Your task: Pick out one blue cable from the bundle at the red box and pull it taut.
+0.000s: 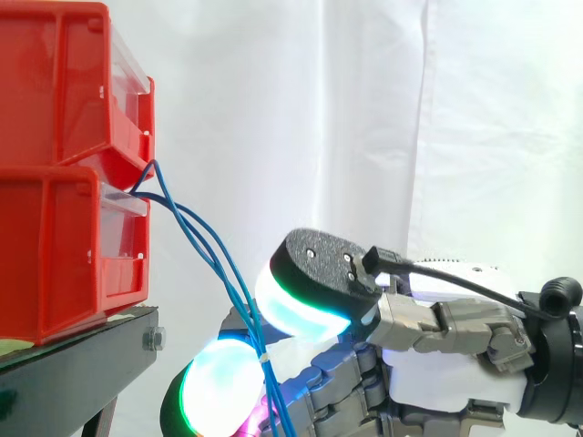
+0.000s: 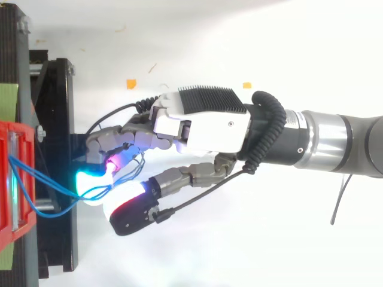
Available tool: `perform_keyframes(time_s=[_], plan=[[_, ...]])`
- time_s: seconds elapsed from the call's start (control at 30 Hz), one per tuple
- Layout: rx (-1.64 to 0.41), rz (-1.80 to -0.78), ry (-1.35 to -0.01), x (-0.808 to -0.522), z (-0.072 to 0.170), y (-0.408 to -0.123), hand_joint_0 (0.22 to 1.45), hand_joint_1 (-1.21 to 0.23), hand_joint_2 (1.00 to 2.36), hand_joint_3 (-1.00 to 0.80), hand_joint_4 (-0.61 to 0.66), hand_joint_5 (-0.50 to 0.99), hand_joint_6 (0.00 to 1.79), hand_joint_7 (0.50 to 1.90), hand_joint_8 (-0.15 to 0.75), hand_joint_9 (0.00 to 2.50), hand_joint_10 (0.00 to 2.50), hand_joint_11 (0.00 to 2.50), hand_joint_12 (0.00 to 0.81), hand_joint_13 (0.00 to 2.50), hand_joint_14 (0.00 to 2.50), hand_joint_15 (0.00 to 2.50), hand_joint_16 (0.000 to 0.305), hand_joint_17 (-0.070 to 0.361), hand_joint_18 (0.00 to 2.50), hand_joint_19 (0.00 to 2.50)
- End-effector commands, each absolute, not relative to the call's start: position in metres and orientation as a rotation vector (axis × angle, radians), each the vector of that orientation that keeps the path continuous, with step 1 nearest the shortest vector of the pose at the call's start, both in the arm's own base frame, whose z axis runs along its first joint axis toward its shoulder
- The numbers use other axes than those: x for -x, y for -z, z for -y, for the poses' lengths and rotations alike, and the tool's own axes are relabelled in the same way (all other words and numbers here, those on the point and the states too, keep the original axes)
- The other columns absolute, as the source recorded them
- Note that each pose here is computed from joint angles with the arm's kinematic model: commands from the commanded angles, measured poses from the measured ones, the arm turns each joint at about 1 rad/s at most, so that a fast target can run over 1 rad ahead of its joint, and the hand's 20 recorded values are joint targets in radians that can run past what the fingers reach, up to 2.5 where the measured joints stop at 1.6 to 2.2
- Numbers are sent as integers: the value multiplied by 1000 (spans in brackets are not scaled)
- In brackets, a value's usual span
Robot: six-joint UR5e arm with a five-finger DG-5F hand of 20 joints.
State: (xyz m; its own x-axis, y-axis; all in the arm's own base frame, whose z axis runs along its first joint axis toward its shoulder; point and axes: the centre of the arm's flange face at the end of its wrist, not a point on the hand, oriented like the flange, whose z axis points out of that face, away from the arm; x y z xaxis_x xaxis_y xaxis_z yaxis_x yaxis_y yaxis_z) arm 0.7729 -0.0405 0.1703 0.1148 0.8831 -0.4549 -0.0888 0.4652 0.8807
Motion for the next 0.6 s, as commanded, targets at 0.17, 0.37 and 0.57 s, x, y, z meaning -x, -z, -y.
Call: perform_keyframes(time_s=[0.17, 0.37, 0.57], plan=[[-815, -1253, -845, -773, 41, -170, 614, -571, 1016, -310, 4, -109, 577, 1171, 202, 850, 14, 361, 295, 751, 19, 427, 43, 97, 489, 600], [-815, -1252, -851, -773, 40, -170, 615, -612, 1021, -170, 8, -123, 642, 1073, 210, 844, 14, 377, 298, 754, 17, 430, 43, 97, 496, 608], [-819, -1248, -858, -774, 40, -170, 619, -627, 1019, -115, 40, -132, 676, 1000, 217, 854, 15, 414, 306, 765, 19, 436, 46, 103, 515, 606]])
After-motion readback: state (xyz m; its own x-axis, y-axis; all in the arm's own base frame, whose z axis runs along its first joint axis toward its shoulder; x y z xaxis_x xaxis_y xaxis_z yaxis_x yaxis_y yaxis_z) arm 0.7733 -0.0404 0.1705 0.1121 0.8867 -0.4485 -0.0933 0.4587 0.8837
